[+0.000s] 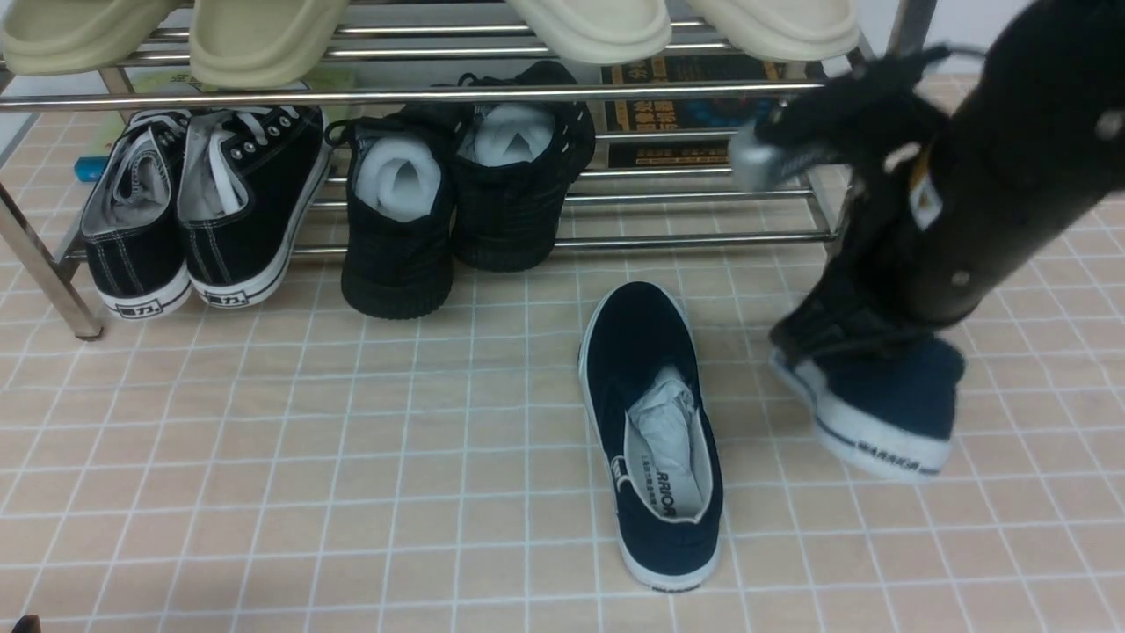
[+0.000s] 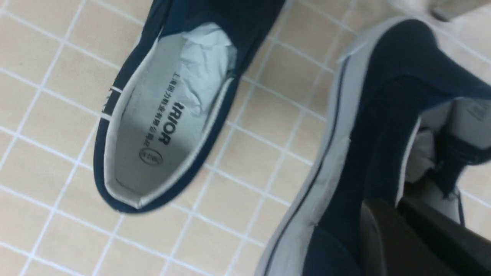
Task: Take the shoes off the shelf from the light coffee tablecloth by hand.
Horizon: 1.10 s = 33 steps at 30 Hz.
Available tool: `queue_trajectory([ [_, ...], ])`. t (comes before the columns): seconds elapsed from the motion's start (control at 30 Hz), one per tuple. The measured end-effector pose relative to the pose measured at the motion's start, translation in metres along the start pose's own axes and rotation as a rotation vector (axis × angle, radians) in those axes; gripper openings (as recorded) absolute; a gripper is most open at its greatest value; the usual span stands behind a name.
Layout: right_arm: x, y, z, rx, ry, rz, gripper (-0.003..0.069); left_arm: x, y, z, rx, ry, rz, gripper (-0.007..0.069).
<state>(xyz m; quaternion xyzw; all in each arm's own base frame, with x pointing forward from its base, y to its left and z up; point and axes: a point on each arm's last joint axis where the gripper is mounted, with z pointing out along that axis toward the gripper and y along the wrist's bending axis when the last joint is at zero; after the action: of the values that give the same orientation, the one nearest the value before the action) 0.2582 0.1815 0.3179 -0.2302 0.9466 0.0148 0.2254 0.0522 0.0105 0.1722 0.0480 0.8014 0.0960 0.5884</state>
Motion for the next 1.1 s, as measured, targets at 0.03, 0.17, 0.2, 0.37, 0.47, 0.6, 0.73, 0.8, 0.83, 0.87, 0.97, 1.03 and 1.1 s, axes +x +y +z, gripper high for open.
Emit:
queue_trajectory([
  [0.03, 0.001, 0.001, 0.002, -0.006, -0.005, 0.001, 0.0032, 0.000, 0.000, 0.000, 0.000, 0.000, 0.000, 0.0239],
  [0.17, -0.001, 0.003, 0.010, -0.015, -0.083, -0.020, 0.0032, 0.000, 0.000, 0.000, 0.000, 0.000, 0.000, 0.0239],
  [0.2, -0.002, 0.003, 0.010, -0.010, -0.097, -0.025, 0.0032, 0.000, 0.000, 0.000, 0.000, 0.000, 0.000, 0.0239],
  [0.37, -0.008, 0.000, 0.007, 0.022, -0.149, -0.057, 0.0032, 0.000, 0.000, 0.000, 0.000, 0.000, 0.000, 0.0239],
  [0.47, -0.010, -0.001, 0.004, 0.039, -0.156, -0.085, 0.0032, 0.000, 0.000, 0.000, 0.000, 0.000, 0.000, 0.0239],
  [0.6, -0.017, -0.003, -0.005, 0.046, -0.169, -0.087, 0.0032, 0.000, 0.000, 0.000, 0.000, 0.000, 0.000, 0.0239],
  [0.73, -0.027, -0.004, -0.018, 0.049, -0.217, -0.106, 0.0032, 0.000, 0.000, 0.000, 0.000, 0.000, 0.000, 0.0239],
  [0.8, -0.028, -0.004, -0.020, 0.049, -0.224, -0.111, 0.0032, 0.000, 0.000, 0.000, 0.000, 0.000, 0.000, 0.0239],
  [0.83, -0.028, -0.004, -0.020, 0.051, -0.221, -0.112, 0.0032, 0.000, 0.000, 0.000, 0.000, 0.000, 0.000, 0.0239],
  [0.87, -0.028, -0.004, -0.020, 0.052, -0.215, -0.112, 0.0032, 0.000, 0.000, 0.000, 0.000, 0.000, 0.000, 0.0239],
  [0.97, -0.026, -0.004, -0.017, 0.056, -0.184, -0.114, 0.0032, 0.000, 0.000, 0.000, 0.000, 0.000, 0.000, 0.0239],
  [1.03, -0.026, -0.003, -0.011, 0.052, -0.162, -0.115, 0.0032, 0.000, 0.000, 0.000, 0.000, 0.000, 0.000, 0.0239],
  [1.1, -0.026, 0.000, -0.005, 0.043, -0.143, -0.115, 0.0032, 0.000, 0.000, 0.000, 0.000, 0.000, 0.000, 0.0239],
])
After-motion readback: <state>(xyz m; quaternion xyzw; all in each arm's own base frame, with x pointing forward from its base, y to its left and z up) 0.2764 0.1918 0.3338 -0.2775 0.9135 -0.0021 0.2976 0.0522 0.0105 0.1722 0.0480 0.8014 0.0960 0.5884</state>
